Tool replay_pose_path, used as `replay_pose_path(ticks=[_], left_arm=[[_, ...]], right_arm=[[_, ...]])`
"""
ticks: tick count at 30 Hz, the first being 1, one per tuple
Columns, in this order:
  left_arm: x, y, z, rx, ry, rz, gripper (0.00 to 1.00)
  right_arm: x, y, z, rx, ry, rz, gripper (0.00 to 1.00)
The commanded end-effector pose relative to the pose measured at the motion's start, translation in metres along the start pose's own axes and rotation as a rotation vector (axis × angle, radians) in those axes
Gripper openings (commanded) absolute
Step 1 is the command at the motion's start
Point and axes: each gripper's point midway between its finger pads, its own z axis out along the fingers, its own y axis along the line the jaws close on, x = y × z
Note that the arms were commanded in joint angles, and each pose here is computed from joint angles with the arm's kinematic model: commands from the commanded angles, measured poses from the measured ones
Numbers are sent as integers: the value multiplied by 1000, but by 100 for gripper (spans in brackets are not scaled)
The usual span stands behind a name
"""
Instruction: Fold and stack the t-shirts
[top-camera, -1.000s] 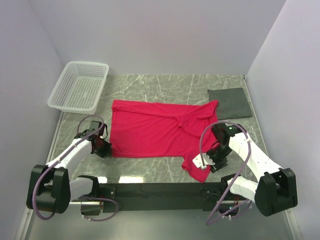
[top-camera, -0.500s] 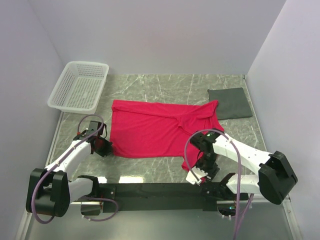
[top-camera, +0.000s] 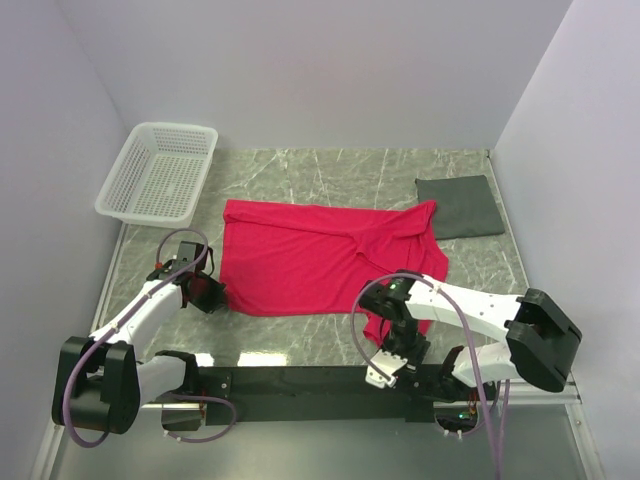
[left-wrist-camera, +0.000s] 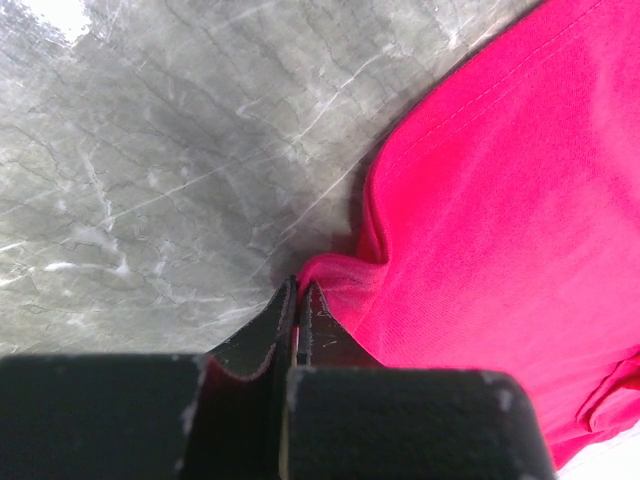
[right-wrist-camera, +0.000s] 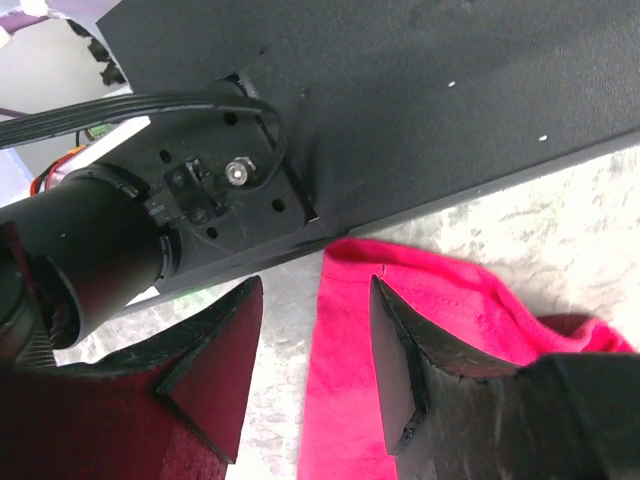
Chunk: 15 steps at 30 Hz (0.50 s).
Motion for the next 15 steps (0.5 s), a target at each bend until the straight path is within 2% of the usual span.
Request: replay_pose_path(ticks=[1, 6, 15], left_arm=[[-3, -10, -2, 39, -5, 13, 1], [-2, -7, 0, 42, -6, 13, 1], [3, -2, -2, 54, 4, -2, 1]], right_arm=[[2, -10, -1, 19, 37, 2, 54], [11, -19, 3, 16, 89, -34, 55], [18, -24, 18, -1, 97, -54, 54]])
